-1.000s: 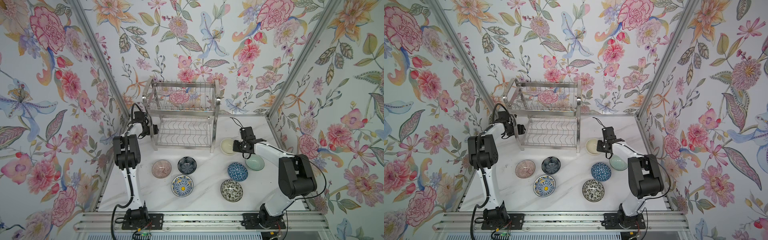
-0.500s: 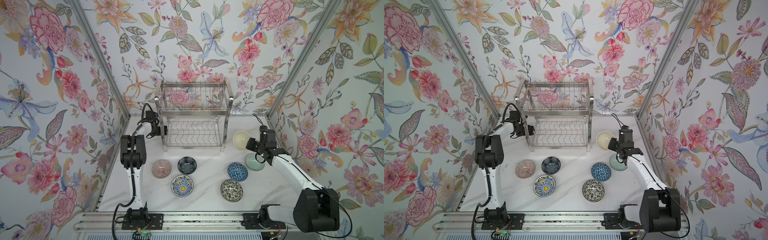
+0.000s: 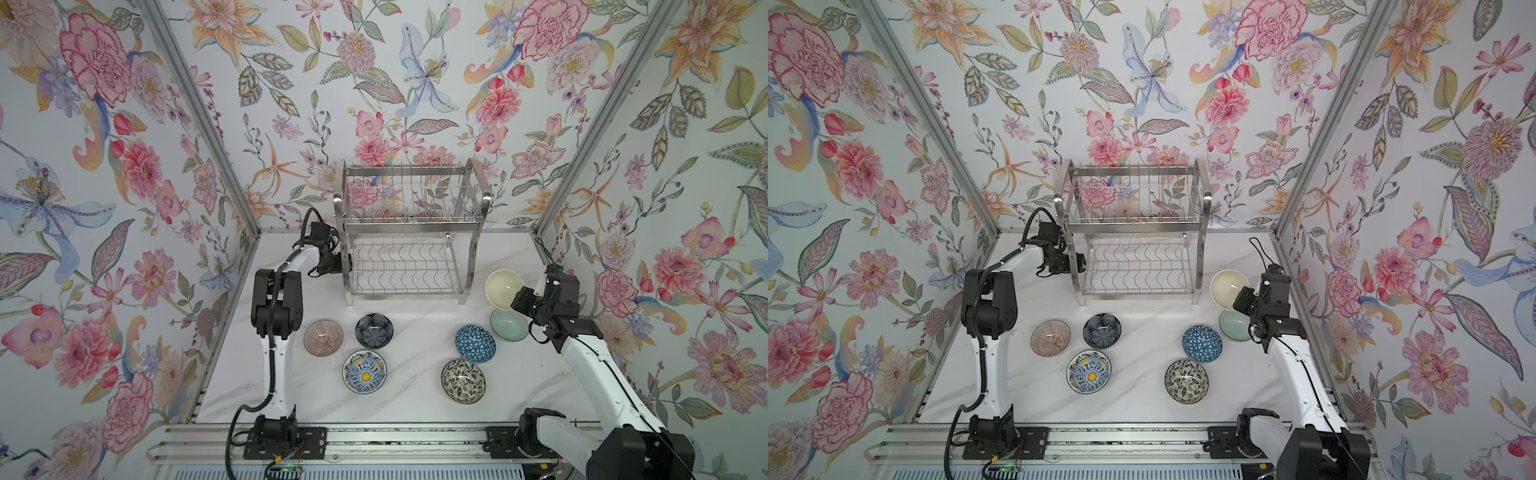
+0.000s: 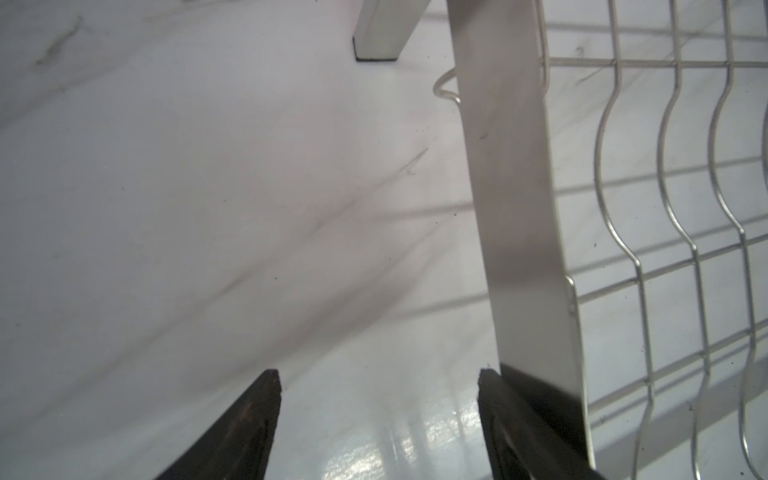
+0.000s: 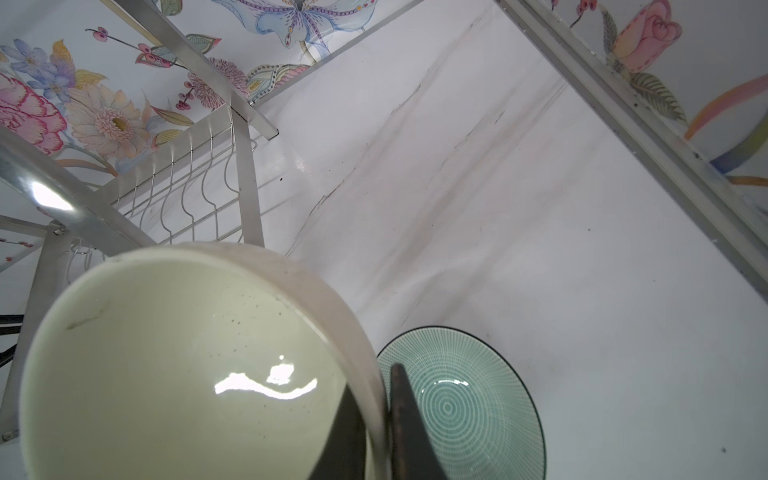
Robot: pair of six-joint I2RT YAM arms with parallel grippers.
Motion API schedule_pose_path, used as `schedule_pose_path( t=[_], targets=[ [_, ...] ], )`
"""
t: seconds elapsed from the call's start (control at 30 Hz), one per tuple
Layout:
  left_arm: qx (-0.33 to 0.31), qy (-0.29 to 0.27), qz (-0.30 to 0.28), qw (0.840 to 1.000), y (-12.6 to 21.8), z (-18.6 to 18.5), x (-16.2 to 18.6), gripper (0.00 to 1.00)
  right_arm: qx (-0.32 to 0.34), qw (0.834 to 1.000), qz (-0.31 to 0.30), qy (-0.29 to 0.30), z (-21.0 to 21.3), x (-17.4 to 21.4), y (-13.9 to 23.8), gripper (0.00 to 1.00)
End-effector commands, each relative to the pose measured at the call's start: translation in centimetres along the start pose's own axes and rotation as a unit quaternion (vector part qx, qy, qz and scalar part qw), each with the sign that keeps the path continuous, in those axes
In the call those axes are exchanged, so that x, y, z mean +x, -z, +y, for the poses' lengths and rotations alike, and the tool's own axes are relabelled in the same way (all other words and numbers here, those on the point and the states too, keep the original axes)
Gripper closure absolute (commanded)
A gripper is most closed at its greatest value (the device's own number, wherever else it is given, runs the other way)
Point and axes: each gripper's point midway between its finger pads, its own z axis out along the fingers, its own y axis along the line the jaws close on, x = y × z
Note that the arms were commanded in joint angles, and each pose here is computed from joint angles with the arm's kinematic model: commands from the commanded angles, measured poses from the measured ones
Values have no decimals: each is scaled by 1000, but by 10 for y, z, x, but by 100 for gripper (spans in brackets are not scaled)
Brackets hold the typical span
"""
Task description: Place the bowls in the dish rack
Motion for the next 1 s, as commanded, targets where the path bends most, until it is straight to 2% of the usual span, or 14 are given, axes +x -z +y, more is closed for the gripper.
schedule_pose_path(
  t=[0.0,0.17,0.4,0.53,0.73,0.9,0.97],
  targets=[
    [34,9,-2,999,8,-21,-1,23,-21,1000,-9,-9,6,-2,8,100],
    [12,25,-11,1000,30,-11,-3,23,-27,999,7,-21,7,7,12,100],
    [7,111,-65,992,84,25,1,22,-26,999,23,-26,24,20,24,100],
    [-10,133,-79,988,110,37,24,21,-17,998,53,39,49,46,32,100],
    [-32,121,-91,988,139,33,58,21,-59,984,91,139,103,84,40,100],
    [13,152,-129,980,165,4,52,21,-87,967,128,203,150,114,42,100],
    [8,153,-167,974,194,-3,48,20,-95,962,138,216,165,126,39,99]
  ],
)
